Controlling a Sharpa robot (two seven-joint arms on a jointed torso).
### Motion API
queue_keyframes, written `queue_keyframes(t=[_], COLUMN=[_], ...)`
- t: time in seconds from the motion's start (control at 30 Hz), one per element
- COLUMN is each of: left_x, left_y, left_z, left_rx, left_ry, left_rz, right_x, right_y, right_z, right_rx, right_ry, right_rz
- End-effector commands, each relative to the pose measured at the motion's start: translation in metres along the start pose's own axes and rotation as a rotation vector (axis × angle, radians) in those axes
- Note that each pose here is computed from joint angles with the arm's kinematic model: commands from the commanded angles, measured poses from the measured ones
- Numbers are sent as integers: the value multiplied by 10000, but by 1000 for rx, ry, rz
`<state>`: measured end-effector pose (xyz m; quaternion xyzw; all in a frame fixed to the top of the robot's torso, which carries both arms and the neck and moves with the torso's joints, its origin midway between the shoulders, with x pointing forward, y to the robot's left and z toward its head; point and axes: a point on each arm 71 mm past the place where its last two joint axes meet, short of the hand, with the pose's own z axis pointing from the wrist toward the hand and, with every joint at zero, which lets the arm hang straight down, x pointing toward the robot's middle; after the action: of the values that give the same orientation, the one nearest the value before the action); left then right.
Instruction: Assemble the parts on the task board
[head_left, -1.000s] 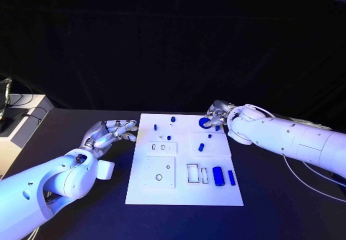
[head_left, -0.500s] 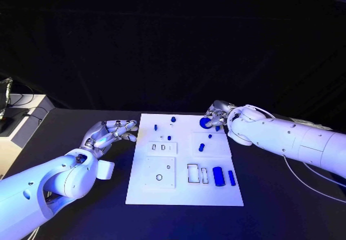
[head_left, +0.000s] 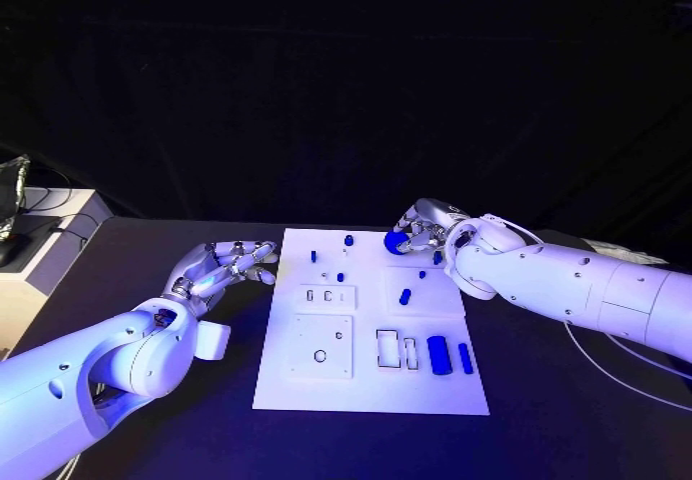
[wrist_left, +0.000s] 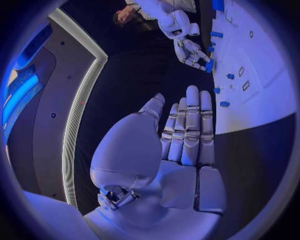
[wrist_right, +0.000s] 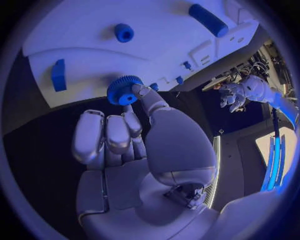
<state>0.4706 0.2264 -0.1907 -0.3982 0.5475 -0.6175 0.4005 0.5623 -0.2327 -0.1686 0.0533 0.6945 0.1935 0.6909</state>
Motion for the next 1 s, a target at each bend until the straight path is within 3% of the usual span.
queue_keyframes(t=[0.03, 0.47, 1.0], left_x=[23, 51, 71], left_y=[-10, -15, -12], left_z=[-1, -1, 6], left_rx=[6, 5, 3], left_ry=[10, 17, 23], left_rz=[-1, -5, -8], right_x=[-20, 216, 480], right_y=[161, 722, 880], right_z=[-16, 65, 173], right_rx=[-82, -196, -197], right_ry=[-61, -80, -65], right_rz=[-38, -101, -148])
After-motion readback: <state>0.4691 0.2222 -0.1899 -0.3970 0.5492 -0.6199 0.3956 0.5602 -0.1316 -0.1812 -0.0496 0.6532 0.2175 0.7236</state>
